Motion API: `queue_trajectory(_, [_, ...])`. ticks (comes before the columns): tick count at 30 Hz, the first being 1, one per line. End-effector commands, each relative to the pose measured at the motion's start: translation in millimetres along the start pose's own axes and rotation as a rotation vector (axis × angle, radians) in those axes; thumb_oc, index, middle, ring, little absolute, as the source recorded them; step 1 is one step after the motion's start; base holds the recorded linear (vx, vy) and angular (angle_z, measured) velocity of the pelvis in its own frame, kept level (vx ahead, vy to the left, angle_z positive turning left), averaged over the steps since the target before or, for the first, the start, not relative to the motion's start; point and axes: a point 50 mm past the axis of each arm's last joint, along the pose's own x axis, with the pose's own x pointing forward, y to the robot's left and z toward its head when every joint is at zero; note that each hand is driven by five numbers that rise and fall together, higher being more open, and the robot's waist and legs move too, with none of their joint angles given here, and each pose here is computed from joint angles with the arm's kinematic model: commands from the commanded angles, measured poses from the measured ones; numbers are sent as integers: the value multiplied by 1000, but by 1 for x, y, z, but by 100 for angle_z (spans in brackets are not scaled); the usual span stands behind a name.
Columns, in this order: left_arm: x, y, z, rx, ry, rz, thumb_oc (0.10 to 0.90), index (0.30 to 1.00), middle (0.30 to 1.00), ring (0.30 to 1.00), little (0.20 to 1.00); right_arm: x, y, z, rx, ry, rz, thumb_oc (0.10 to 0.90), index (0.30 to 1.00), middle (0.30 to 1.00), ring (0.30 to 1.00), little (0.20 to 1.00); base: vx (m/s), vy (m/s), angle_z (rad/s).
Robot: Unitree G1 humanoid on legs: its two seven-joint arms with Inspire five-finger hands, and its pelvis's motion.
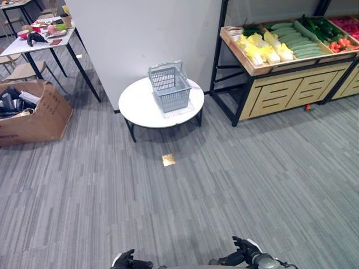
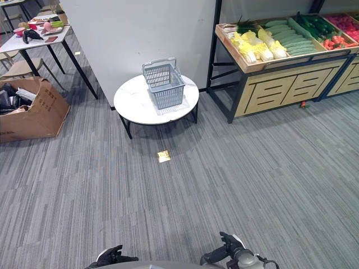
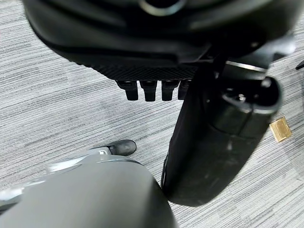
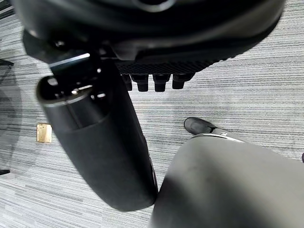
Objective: Get the vegetables into the basket
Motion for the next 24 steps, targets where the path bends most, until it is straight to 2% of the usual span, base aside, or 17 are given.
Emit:
queue_trajectory(1, [-1, 23, -5, 12, 33, 89, 900, 1000, 1000, 1000, 1000, 1, 3, -4, -61, 36, 7, 900, 1000, 1000, 1000, 1000, 0, 0, 0])
queue_trajectory(10, [0, 25, -2, 28, 26, 104, 900, 1000, 1000, 1000, 1000, 2, -2, 3, -32, 15, -22, 900, 1000, 1000, 1000, 1000, 8, -13, 0])
queue_trajectory(12, [0, 29, 0, 17, 24, 133, 900, 1000, 1000, 1000, 1000, 2, -12, 10, -34, -3, -77, 900, 1000, 1000, 1000, 1000, -23, -77, -1])
queue_trajectory(20, [1, 46, 22, 0, -36, 193, 900, 1000, 1000, 1000, 1000, 2, -27, 23, -45, -33, -112, 900, 1000, 1000, 1000, 1000, -6, -95, 5])
queue_trajectory(24, [2, 45, 34, -32, -81, 189, 900, 1000, 1000, 1000, 1000, 1, -37, 29, -53, -56, -139, 900, 1000, 1000, 1000, 1000, 43, -164, 22])
